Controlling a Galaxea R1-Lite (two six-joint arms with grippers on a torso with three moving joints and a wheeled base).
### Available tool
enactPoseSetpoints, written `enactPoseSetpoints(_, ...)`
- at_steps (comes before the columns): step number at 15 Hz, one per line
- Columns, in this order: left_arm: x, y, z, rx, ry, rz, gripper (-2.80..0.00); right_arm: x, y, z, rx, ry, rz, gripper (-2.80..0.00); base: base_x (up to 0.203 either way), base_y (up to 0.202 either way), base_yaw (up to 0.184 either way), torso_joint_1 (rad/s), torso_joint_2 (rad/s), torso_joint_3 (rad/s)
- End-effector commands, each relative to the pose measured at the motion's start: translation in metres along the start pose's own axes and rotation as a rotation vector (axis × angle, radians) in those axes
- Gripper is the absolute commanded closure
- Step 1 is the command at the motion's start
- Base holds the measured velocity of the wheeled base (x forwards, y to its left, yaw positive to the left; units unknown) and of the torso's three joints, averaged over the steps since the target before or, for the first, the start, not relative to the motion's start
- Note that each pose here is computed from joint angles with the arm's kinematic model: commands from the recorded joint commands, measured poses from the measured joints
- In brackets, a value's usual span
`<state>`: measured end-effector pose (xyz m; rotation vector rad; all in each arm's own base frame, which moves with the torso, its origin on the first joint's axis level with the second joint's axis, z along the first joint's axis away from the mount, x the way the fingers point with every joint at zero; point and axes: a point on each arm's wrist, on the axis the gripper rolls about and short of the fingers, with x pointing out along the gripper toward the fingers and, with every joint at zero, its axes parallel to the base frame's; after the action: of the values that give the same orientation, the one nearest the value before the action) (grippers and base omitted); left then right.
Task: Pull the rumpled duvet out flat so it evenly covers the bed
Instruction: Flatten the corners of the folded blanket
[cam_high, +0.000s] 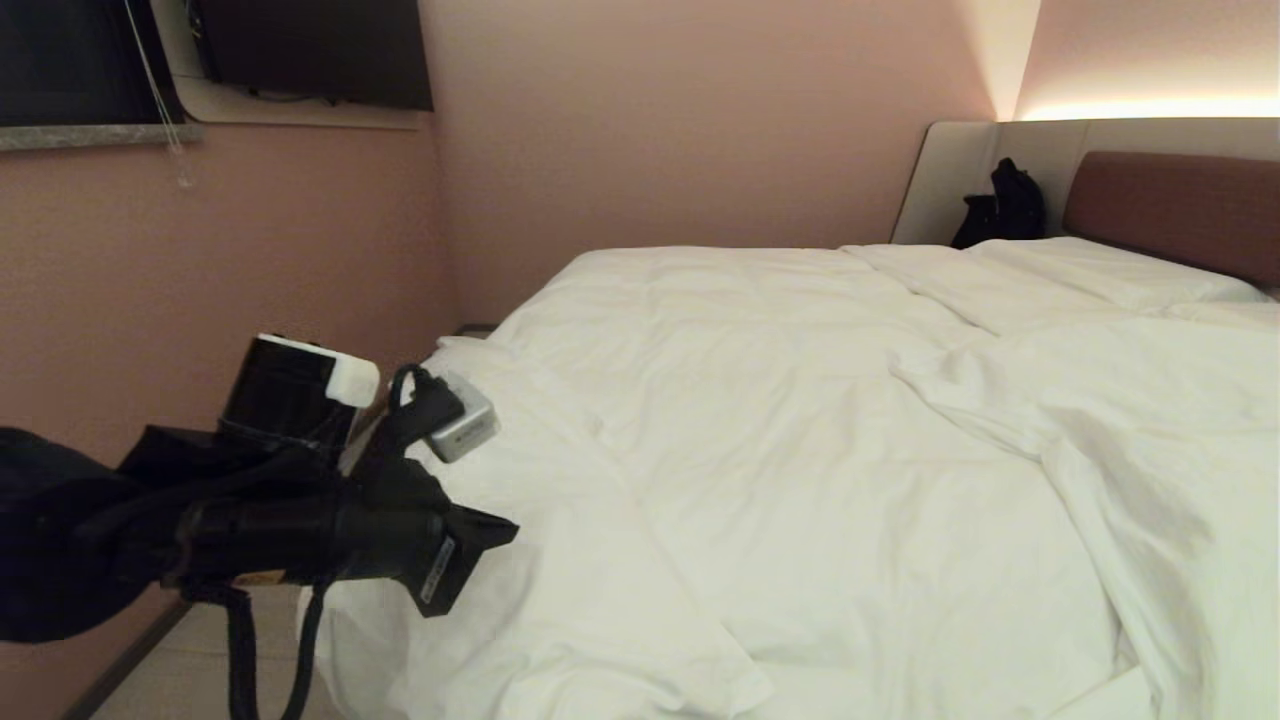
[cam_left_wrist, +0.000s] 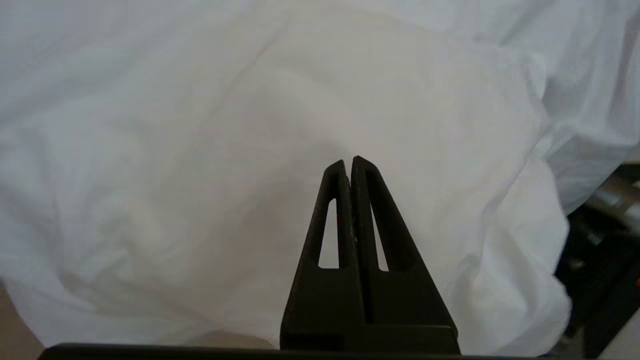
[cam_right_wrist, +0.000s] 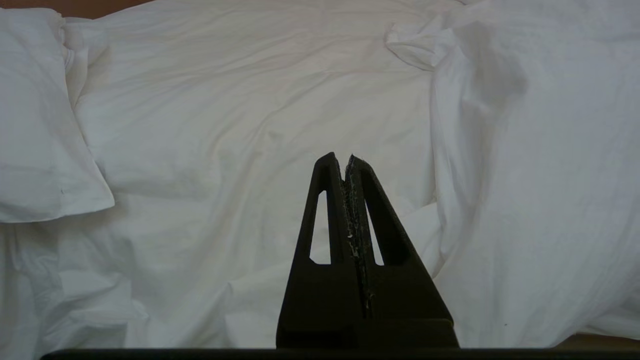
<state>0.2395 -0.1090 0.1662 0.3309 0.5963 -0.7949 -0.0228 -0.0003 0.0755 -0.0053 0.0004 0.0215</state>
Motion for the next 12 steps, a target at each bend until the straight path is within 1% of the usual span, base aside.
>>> enactPoseSetpoints(1,0.019,0.001,-0.006,0.092,0.054,-0.032,0.00,0.000,0.000,0.000,-0.001,0.000,0.002,0.00,0.000,0.000,0.000,0.000,0.00,0.000)
enactPoseSetpoints(2,0.028,-0.001,-0.010,0.133,0.077,-0.053,0.00,0.000,0.000,0.000,0.001,0.000,0.002,0.00,0.000,0.000,0.000,0.000,0.00,0.000)
enactPoseSetpoints(3,0.036,-0.006,-0.012,0.162,0.092,-0.074,0.00,0.000,0.000,0.000,0.001,0.000,0.000,0.00,0.000,0.000,0.000,0.000,0.00,0.000)
enactPoseSetpoints(9,0.049,-0.030,-0.003,0.251,0.084,-0.147,0.00,0.000,0.000,0.000,0.001,0.000,0.002,0.00,0.000,0.000,0.000,0.000,0.00,0.000)
enactPoseSetpoints(10,0.050,-0.031,-0.003,0.252,0.083,-0.148,0.00,0.000,0.000,0.000,0.001,0.000,0.000,0.00,0.000,0.000,0.000,0.000,0.00,0.000)
enactPoseSetpoints(11,0.051,-0.037,-0.001,0.271,0.077,-0.163,0.00,0.000,0.000,0.000,0.001,0.000,0.000,0.00,0.000,0.000,0.000,0.000,0.00,0.000)
enactPoseSetpoints(12,0.051,-0.039,0.000,0.275,0.074,-0.165,0.00,0.000,0.000,0.000,0.001,0.000,0.002,0.00,0.000,0.000,0.000,0.000,0.00,0.000)
